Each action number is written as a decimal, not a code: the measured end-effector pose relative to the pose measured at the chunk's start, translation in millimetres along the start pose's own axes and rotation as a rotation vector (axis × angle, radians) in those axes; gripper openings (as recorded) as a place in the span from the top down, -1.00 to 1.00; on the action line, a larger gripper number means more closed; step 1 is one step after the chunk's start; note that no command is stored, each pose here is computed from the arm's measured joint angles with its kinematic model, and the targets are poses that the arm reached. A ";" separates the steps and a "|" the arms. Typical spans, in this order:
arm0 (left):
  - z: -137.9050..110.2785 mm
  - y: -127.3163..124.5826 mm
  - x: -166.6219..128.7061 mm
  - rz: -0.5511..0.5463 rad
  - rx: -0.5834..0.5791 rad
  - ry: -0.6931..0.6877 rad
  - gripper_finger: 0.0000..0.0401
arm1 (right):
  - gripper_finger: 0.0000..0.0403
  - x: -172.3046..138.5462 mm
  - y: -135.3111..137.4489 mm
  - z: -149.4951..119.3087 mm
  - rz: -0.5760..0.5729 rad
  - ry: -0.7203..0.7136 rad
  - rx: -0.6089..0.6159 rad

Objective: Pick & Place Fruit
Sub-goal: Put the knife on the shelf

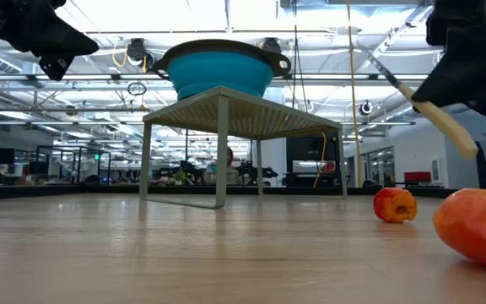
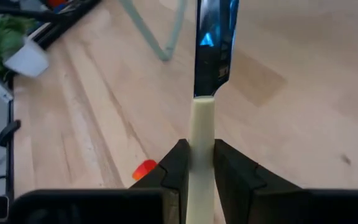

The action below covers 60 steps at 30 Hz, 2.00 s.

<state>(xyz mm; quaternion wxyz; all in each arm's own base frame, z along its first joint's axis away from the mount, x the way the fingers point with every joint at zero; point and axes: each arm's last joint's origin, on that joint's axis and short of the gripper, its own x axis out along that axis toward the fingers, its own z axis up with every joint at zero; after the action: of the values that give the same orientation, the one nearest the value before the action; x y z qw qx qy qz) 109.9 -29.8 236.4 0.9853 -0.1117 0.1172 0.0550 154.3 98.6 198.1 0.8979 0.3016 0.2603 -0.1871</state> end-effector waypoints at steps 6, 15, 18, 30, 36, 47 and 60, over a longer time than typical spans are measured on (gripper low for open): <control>0.0 0.0 0.0 0.000 -0.014 0.000 0.91 | 0.75 -0.2 6.0 2.9 0.047 -0.034 -0.131; 0.1 0.0 0.0 0.000 -0.014 -0.001 0.91 | 0.75 -0.4 7.2 3.9 0.051 -0.052 -0.133; 0.5 -0.1 0.0 -0.001 -0.016 -0.005 0.91 | 0.75 -0.5 8.6 4.5 0.065 -0.054 -0.056; 2.3 -0.7 -0.1 -0.007 -0.027 -0.022 0.91 | 0.75 -11.4 35.8 23.9 0.354 -0.154 0.186; 2.5 -0.8 0.0 -0.007 -0.063 -0.024 0.91 | 0.75 -30.4 47.3 42.9 0.555 -0.270 0.084; 2.6 -0.5 0.0 0.001 -0.105 -0.028 0.91 | 0.75 -57.5 47.0 63.7 0.723 -0.416 -0.046; 3.1 1.0 0.0 0.054 -0.132 -0.049 0.91 | 0.75 -49.9 38.7 59.5 0.533 -0.424 -0.046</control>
<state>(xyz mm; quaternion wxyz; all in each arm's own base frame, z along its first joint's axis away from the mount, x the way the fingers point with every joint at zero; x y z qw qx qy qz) 110.4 -28.1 239.1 0.9765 -0.1721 0.0923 0.0917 154.8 98.4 284.8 0.9559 0.2932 -0.0158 0.0013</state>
